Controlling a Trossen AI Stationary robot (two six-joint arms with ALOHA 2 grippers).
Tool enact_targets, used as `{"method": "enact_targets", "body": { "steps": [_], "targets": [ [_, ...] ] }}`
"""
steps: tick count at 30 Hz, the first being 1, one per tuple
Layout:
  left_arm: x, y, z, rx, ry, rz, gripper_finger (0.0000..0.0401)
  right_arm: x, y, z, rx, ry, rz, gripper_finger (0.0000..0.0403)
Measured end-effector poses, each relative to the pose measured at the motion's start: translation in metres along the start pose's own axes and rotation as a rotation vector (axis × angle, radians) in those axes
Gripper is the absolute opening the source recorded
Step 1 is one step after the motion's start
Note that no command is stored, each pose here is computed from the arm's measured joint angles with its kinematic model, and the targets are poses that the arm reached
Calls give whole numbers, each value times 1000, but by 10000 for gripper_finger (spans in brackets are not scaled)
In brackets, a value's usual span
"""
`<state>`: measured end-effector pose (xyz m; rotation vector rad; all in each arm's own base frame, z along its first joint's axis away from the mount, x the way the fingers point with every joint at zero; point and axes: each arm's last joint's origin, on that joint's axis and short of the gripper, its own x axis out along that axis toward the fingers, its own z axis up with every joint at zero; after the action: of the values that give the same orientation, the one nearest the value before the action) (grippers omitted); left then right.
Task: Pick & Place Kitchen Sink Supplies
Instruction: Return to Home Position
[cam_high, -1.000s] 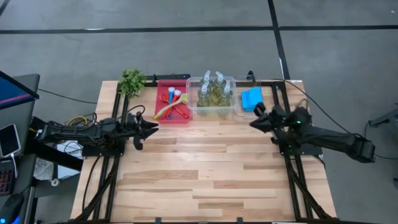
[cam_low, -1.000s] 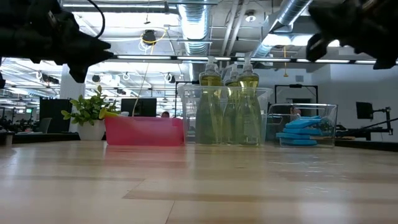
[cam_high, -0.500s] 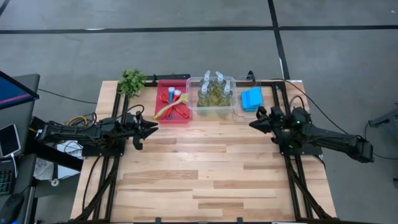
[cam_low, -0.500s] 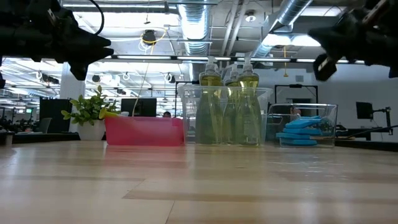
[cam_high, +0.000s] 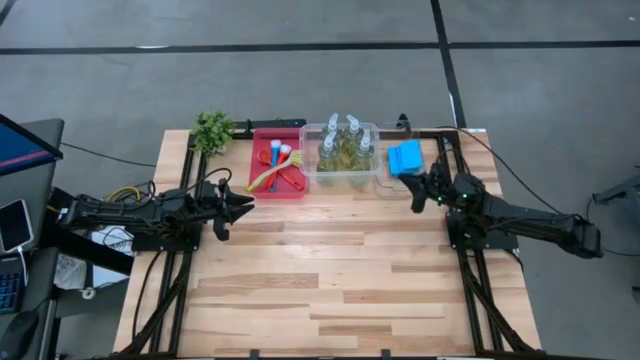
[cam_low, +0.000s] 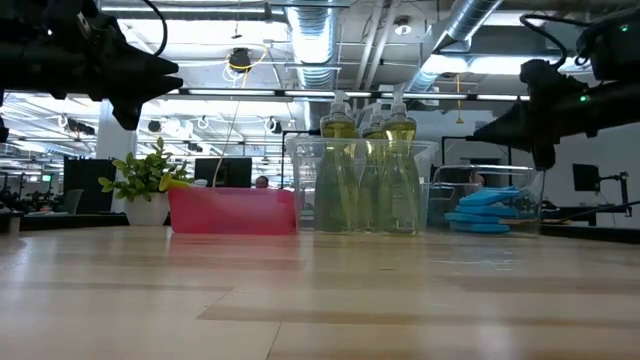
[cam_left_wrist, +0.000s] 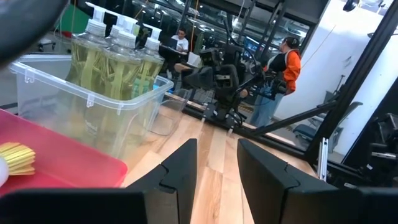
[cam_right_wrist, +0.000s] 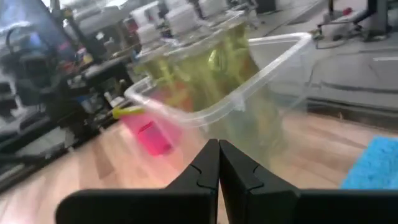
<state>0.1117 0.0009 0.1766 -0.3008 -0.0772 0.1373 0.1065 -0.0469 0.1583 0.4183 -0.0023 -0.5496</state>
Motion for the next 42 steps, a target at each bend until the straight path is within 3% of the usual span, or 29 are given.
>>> {"method": "enact_targets", "body": {
  "steps": [11, 19, 29, 32, 42],
  "targets": [
    [0, 0, 0, 9, 1, 7, 116, -8, 23, -17, -137, 104, 130, 0],
    [0, 0, 0, 51, 1, 9, 116, -20, 39, -33, -260, 242, 311, 0],
    [2, 1, -3, 42, 28, 17, 116, -24, 44, -34, -353, 206, 283, 0],
    [3, 1, -5, 16, 50, 24, 116, -24, 44, -34, -369, 199, 275, 0],
    [5, 2, -8, -17, 77, 33, 116, -37, 56, -41, -351, 270, 466, 0]
  ]
}}
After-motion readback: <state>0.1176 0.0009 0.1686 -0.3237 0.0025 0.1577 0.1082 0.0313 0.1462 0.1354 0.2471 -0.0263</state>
